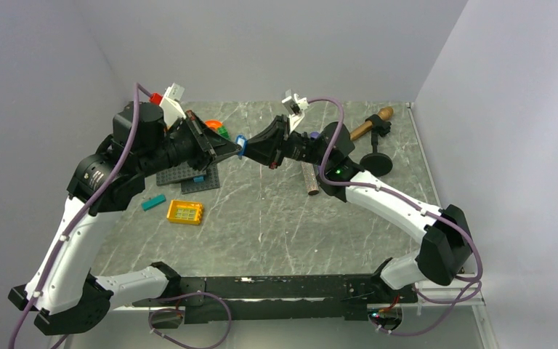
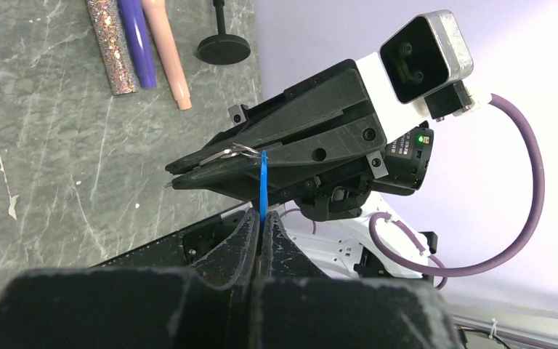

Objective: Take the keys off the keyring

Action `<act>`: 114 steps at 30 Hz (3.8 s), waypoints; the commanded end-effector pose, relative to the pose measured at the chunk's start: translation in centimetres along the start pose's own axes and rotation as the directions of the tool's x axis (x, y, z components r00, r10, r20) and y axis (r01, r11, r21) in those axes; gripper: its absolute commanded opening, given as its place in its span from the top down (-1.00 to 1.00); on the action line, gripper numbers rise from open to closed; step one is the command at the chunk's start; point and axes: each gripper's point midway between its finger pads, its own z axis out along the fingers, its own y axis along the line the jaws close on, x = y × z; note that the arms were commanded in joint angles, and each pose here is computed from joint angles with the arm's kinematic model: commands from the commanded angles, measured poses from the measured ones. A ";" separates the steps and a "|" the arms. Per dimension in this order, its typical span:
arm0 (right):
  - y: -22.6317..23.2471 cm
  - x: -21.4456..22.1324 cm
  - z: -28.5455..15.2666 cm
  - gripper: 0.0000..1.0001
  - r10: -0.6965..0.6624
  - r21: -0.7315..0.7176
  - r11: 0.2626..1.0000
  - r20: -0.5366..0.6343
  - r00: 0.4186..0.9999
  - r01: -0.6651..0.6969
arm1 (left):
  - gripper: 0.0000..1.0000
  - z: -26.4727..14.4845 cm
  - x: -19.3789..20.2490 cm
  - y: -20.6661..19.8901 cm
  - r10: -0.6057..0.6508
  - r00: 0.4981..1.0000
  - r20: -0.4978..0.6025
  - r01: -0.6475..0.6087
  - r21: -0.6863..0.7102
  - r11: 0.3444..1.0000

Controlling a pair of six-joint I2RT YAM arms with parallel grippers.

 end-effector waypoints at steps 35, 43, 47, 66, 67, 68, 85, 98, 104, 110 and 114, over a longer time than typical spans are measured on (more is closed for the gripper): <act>11.0 2.1 -7.6 1.00 0.370 0.048 0.919 -0.452 0.812 -0.392 | -0.46 -4.5 6.4 -2.2 0.674 0.738 -0.035 -0.551 0.545 0.632; 13.3 0.5 -7.0 1.00 0.321 -0.036 0.928 -0.428 0.845 -0.371 | -0.48 -4.7 6.7 -3.6 0.694 0.719 -0.030 -0.537 0.610 0.582; 13.9 0.3 -6.8 1.00 0.305 -0.041 0.934 -0.429 0.850 -0.356 | -0.41 -4.4 6.7 -4.1 0.688 0.725 -0.038 -0.515 0.634 0.577; 14.3 0.2 -7.0 1.00 0.260 -0.031 0.954 -0.416 0.871 -0.299 | 0.01 -3.9 7.6 -3.3 0.699 0.702 -0.135 -0.468 0.652 0.597; 14.4 0.1 -7.1 1.00 0.258 -0.033 0.954 -0.415 0.873 -0.297 | 0.01 -3.9 7.7 -3.3 0.698 0.703 -0.138 -0.466 0.653 0.598; 14.4 0.2 -7.1 1.00 0.257 -0.033 0.954 -0.416 0.872 -0.297 | 0.02 -3.9 7.8 -3.2 0.695 0.704 -0.143 -0.460 0.655 0.600; 14.4 0.0 -7.0 1.00 0.233 -0.049 0.960 -0.406 0.884 -0.276 | 0.25 -2.8 8.6 -2.8 0.694 0.693 -0.195 -0.439 0.650 0.620; 14.2 0.2 -7.2 1.00 0.225 -0.040 0.964 -0.400 0.889 -0.262 | 0.77 -2.8 8.7 -3.0 0.697 0.688 -0.202 -0.434 0.656 0.618; 14.1 0.2 -7.2 1.00 0.218 -0.045 0.966 -0.398 0.891 -0.256 | 0.75 -2.8 8.6 -3.3 0.694 0.691 -0.201 -0.431 0.657 0.619; 14.1 0.2 -7.1 1.00 0.214 -0.048 0.966 -0.400 0.891 -0.253 | 0.41 -2.7 8.6 -3.4 0.692 0.694 -0.199 -0.428 0.659 0.618; 14.1 0.2 -7.1 1.00 0.209 -0.050 0.967 -0.400 0.892 -0.249 | 0.44 -2.8 8.7 -3.4 0.693 0.692 -0.203 -0.423 0.664 0.617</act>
